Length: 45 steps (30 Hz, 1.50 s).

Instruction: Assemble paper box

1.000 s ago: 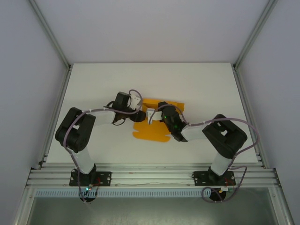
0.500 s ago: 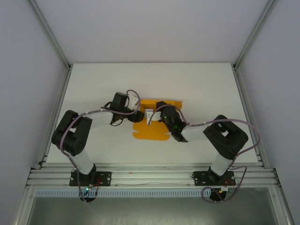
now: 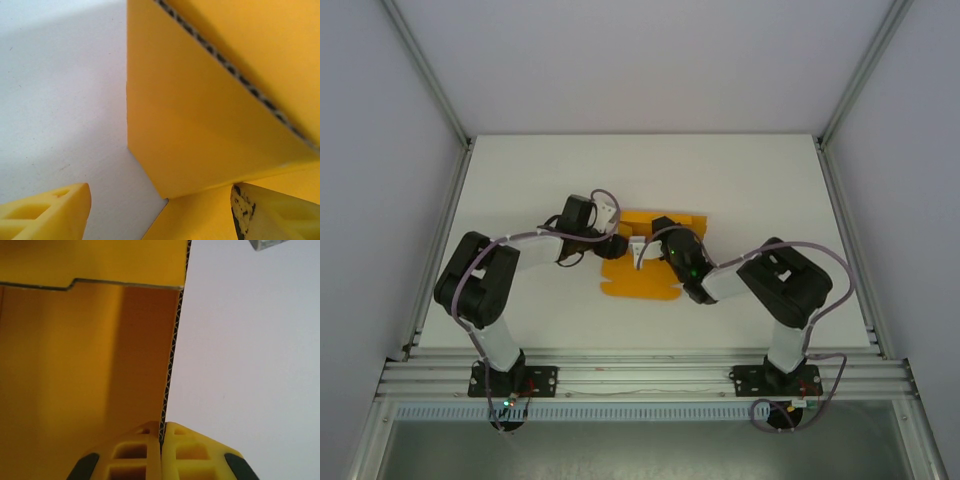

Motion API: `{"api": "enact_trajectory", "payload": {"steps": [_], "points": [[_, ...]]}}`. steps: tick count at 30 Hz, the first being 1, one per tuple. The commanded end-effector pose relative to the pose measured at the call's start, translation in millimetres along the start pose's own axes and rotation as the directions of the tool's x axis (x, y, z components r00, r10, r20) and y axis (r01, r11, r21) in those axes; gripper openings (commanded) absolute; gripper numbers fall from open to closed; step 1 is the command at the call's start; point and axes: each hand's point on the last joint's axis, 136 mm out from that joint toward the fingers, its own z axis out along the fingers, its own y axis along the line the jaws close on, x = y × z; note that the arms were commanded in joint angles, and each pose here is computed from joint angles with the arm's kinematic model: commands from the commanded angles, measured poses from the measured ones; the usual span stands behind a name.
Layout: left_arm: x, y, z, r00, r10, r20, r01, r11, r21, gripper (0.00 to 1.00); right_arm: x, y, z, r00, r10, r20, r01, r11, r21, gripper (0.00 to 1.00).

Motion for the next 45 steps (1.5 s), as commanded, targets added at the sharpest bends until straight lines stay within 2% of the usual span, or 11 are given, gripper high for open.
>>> {"api": "enact_trajectory", "payload": {"steps": [1, 3, 9, 13, 16, 20, 24, 30, 33, 39, 45], "points": [[3, 9, 5, 1.000, -0.015, -0.006, 0.014, 0.999, -0.051, 0.74, -8, 61, -8, 0.994, -0.100, 0.038, 0.105, 0.984, -0.144, 0.00], [-1, 7, 7, 1.000, -0.008, 0.015, 0.009, 0.999, -0.036, 0.74, -8, 62, -8, 0.990, -0.133, 0.046, 0.139, 0.979, -0.146, 0.00], [-33, 0, 16, 0.997, 0.071, 0.026, -0.071, 0.997, 0.010, 0.74, -24, 34, -17, 0.994, 0.030, 0.109, -0.012, 0.986, -0.165, 0.00], [-50, -9, 23, 0.993, 0.108, 0.053, -0.111, 0.993, 0.051, 0.74, -26, 35, -19, 0.991, 0.045, 0.122, -0.019, 0.978, -0.208, 0.00], [-57, -9, 26, 0.992, 0.105, 0.063, -0.108, 0.993, 0.038, 0.73, -24, 44, -17, 0.993, 0.054, 0.105, -0.027, 0.971, -0.237, 0.00], [-62, -19, 26, 0.985, 0.136, 0.110, -0.142, 0.989, 0.047, 0.69, -12, 63, -18, 0.992, 0.125, 0.027, -0.106, 0.921, -0.376, 0.00], [-72, -22, 20, 0.972, 0.154, 0.176, -0.160, 0.987, 0.020, 0.67, -5, 66, -20, 0.989, 0.149, -0.001, -0.136, 0.898, -0.418, 0.00], [-75, -6, 21, 0.968, 0.148, 0.201, -0.136, 0.988, -0.073, 0.49, -3, 66, -20, 0.988, 0.152, -0.004, -0.139, 0.894, -0.425, 0.00], [-79, -7, 25, 0.972, 0.140, 0.188, -0.131, 0.990, -0.060, 0.44, -4, 68, -22, 0.987, 0.162, -0.012, -0.149, 0.879, -0.452, 0.00], [-90, -5, 27, 0.971, 0.080, 0.223, -0.068, 0.996, -0.064, 0.23, -7, 70, -22, 0.982, 0.189, -0.010, -0.172, 0.868, -0.466, 0.00], [-91, 20, 34, 0.971, 0.007, 0.238, 0.047, 0.974, -0.220, 0.18, -7, 72, -22, 0.977, 0.212, -0.033, -0.201, 0.853, -0.482, 0.00]]}}
